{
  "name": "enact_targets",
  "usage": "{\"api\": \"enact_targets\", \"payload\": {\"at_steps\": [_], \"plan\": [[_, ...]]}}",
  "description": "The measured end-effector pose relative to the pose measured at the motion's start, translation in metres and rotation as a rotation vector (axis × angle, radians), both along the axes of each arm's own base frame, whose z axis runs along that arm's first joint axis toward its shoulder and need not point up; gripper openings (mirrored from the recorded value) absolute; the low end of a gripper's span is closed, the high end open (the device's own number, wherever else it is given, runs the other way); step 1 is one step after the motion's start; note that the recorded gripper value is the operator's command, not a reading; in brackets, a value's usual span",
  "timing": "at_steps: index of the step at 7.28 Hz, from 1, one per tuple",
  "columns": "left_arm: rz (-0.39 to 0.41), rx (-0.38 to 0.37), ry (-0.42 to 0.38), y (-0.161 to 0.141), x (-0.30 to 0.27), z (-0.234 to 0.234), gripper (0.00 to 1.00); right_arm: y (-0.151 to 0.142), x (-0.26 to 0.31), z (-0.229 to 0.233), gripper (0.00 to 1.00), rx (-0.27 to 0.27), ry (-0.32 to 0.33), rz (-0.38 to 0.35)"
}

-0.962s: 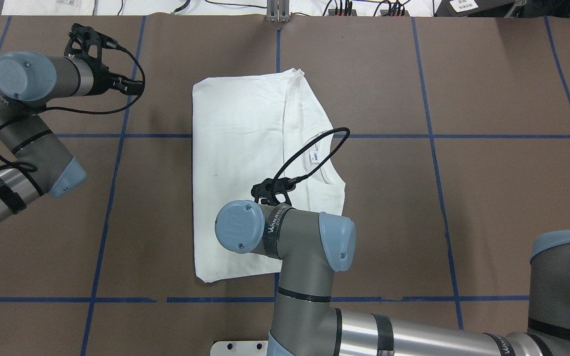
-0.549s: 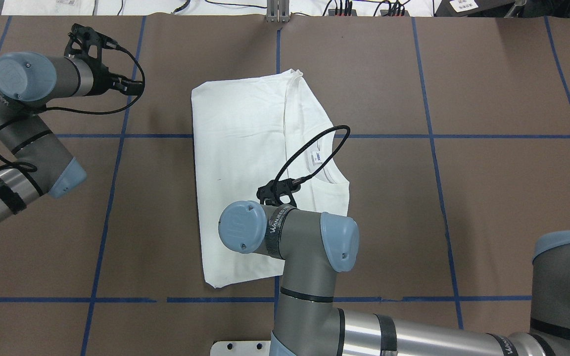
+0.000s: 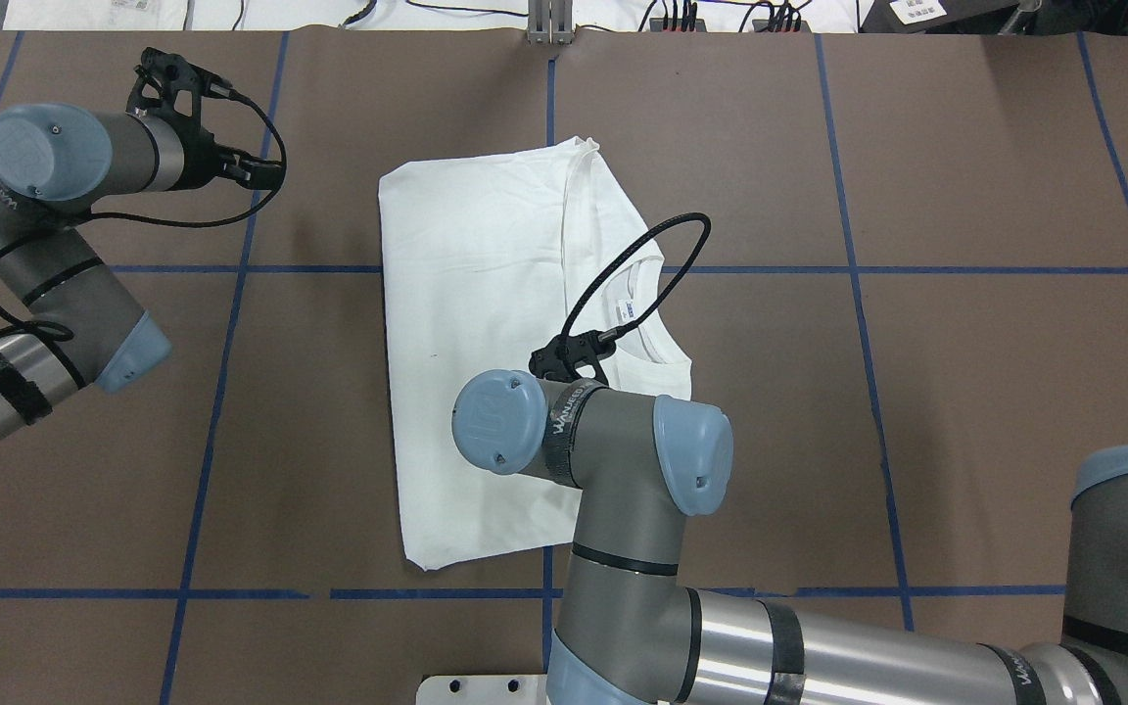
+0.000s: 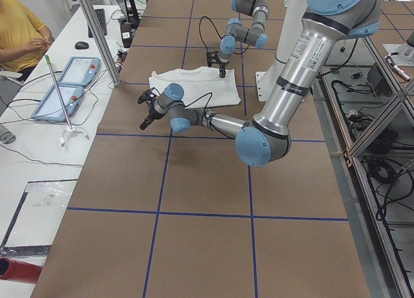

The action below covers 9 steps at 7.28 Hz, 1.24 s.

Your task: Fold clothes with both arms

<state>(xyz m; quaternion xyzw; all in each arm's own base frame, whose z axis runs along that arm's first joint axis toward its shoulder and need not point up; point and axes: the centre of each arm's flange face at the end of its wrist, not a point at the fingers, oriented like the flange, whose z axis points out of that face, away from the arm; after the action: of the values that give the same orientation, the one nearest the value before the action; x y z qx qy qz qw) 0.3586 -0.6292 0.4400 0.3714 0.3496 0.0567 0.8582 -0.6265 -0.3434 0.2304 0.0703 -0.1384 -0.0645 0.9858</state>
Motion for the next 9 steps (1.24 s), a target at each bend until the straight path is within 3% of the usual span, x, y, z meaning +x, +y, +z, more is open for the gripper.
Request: {"api": "enact_targets", "payload": {"at_steps": [6, 7, 9], "plan": [[0.002, -0.002, -0.003, 0.0, 0.001, 0.003, 1.0, 0.003, 0.111, 0.063, 0.99, 0.007, 0.069, -0.04], [0.003, -0.001, -0.002, 0.0, 0.001, 0.002, 1.0, 0.001, 0.121, 0.056, 0.99, 0.019, 0.04, -0.033], [0.001, 0.003, 0.009, 0.001, 0.001, -0.004, 1.0, -0.013, 0.139, 0.035, 0.99, 0.086, -0.132, -0.001]]}}
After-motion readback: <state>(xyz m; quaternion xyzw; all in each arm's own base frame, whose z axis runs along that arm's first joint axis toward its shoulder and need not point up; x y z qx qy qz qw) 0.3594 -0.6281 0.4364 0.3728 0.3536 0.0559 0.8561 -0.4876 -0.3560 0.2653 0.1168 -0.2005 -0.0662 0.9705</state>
